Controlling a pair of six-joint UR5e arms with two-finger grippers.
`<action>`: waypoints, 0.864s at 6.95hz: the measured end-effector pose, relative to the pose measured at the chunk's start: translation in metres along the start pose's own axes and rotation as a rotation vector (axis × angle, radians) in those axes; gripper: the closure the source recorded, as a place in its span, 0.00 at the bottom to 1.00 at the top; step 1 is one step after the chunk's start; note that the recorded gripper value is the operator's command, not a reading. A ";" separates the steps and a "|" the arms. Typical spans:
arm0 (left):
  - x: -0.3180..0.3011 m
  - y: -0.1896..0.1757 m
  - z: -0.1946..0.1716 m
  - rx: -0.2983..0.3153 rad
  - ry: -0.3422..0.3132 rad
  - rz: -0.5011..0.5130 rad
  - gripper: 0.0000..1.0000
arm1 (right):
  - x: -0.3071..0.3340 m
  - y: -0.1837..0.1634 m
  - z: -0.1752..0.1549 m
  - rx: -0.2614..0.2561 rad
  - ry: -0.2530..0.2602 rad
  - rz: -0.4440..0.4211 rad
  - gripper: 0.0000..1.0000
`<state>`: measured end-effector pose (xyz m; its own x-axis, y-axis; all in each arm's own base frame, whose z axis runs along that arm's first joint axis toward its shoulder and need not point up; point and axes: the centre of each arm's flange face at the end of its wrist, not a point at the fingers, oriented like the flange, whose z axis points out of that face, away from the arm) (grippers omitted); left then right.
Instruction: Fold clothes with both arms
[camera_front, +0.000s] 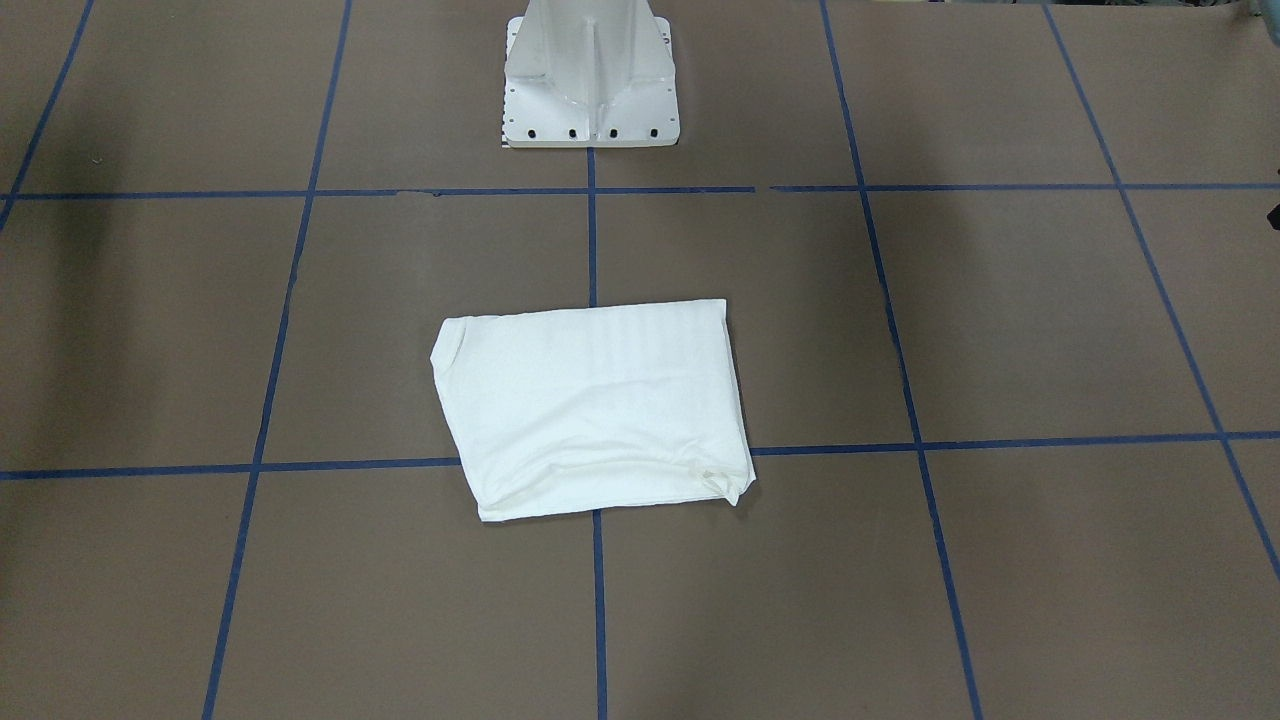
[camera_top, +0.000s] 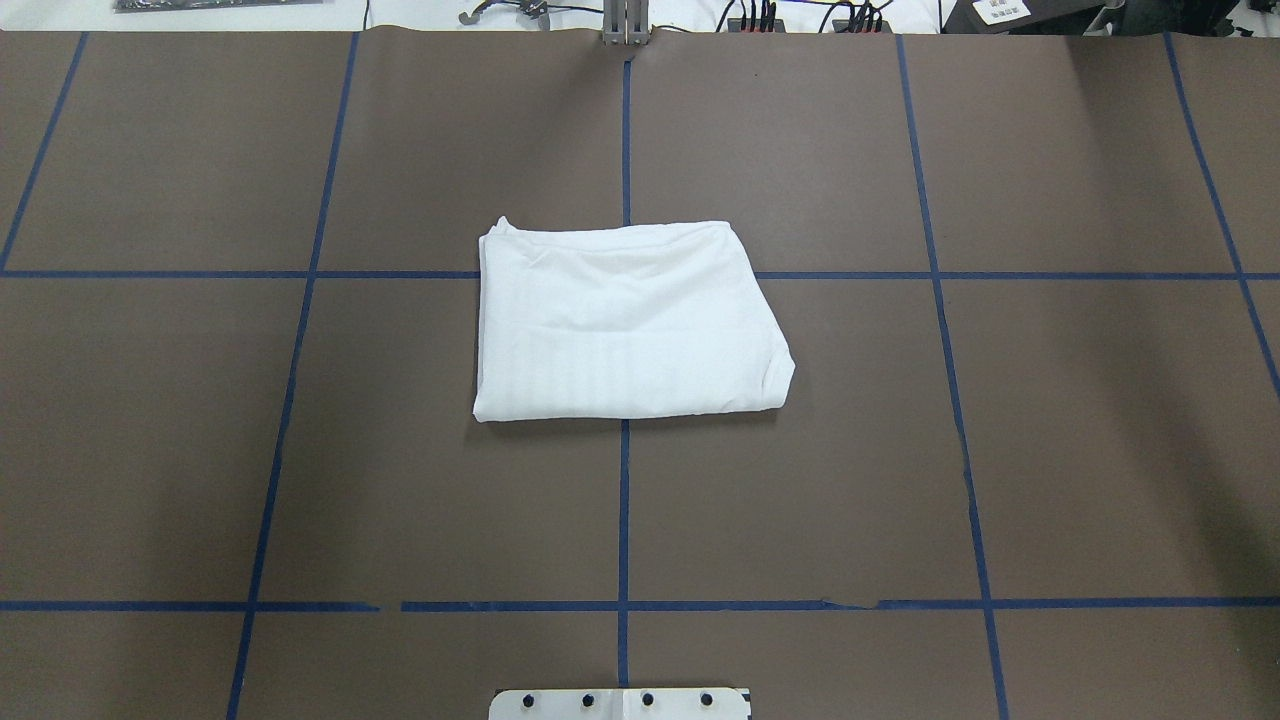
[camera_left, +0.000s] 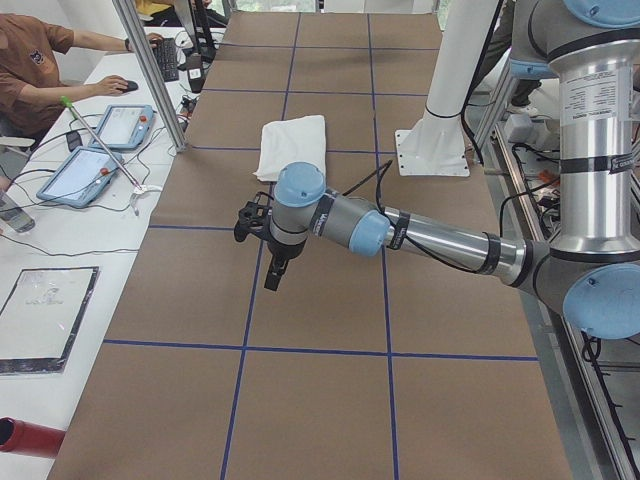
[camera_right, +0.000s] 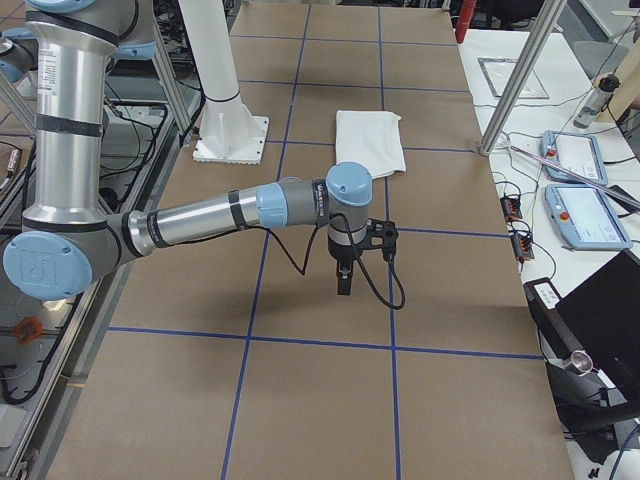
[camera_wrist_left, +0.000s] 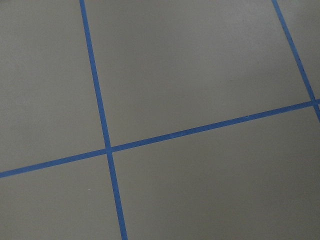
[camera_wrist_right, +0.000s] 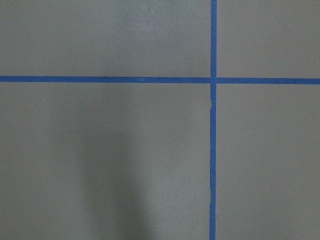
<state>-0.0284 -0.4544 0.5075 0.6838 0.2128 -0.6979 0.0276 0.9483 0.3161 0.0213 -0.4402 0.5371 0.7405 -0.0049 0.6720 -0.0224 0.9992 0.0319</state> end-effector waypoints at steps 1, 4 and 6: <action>0.003 -0.001 -0.009 -0.002 -0.009 -0.011 0.00 | -0.003 0.001 -0.005 0.006 0.000 -0.015 0.00; -0.021 0.000 -0.009 -0.005 -0.065 0.012 0.00 | 0.006 0.010 0.002 -0.015 0.005 -0.048 0.00; -0.031 0.001 -0.005 -0.010 -0.080 0.028 0.00 | 0.010 0.013 0.008 -0.028 -0.001 -0.068 0.00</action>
<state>-0.0534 -0.4591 0.5262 0.7405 0.2199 -0.6351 0.0005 0.9448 0.3276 0.0235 -0.4273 0.5499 0.7391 -0.0730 0.6696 0.0472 0.9973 0.0566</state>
